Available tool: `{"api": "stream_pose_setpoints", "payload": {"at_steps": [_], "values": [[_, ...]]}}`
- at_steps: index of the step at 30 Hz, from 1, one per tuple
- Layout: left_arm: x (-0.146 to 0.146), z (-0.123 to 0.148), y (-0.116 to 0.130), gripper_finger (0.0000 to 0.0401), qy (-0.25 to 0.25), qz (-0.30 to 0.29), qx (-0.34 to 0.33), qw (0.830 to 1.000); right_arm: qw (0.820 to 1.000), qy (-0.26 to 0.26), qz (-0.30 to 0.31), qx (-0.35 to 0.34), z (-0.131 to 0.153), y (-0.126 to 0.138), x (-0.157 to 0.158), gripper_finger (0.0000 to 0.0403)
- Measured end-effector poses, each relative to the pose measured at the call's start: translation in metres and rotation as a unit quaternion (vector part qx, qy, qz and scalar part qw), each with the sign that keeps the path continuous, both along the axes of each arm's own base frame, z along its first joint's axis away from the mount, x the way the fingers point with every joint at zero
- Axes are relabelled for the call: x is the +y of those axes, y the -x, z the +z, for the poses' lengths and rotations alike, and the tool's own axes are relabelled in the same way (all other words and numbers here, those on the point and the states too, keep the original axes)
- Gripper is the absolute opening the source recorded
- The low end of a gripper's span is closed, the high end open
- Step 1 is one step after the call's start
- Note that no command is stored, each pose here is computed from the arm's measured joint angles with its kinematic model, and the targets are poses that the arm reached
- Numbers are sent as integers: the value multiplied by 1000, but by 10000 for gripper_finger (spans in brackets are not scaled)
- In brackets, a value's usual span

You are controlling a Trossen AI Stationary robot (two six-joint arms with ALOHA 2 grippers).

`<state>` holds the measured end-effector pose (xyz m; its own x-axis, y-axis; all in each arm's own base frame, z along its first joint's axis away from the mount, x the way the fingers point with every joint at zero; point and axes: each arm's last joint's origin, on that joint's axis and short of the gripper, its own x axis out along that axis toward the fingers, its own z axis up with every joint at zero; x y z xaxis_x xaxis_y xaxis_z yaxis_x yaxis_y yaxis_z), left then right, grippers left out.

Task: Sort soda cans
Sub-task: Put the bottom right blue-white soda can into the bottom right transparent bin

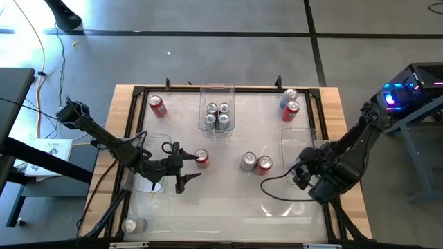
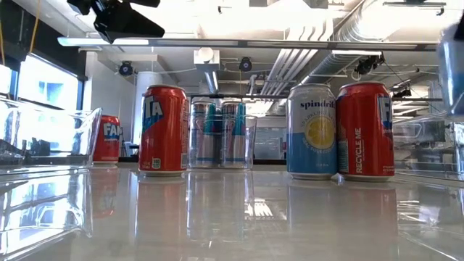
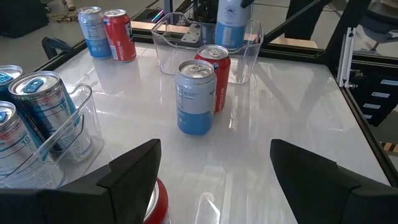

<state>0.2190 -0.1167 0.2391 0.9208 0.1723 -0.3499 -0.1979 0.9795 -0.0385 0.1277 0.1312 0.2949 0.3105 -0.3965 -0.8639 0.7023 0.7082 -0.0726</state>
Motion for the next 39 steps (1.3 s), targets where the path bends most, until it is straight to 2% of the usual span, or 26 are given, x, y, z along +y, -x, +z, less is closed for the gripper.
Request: {"api": "stream_pose_setpoints", "payload": {"at_steps": [3, 10, 17, 25, 33, 39], "values": [[0, 0, 0, 296, 0, 0, 0, 1000, 999, -24, -12, 29, -7, 4, -2, 274], [0, 0, 0, 296, 0, 0, 0, 1000, 990, -38, -50, 126, -38, 14, -6, 274], [0, 0, 0, 296, 0, 0, 0, 1000, 985, -64, -56, 148, -58, 16, -5, 274], [0, 0, 0, 296, 0, 0, 0, 1000, 982, -87, -59, 157, -57, 19, -7, 284], [0, 0, 0, 296, 0, 0, 0, 1000, 970, -143, -73, 183, -52, 25, -9, 303], [0, 0, 0, 296, 0, 0, 0, 1000, 969, -151, -72, 183, -50, 26, -10, 305]]}}
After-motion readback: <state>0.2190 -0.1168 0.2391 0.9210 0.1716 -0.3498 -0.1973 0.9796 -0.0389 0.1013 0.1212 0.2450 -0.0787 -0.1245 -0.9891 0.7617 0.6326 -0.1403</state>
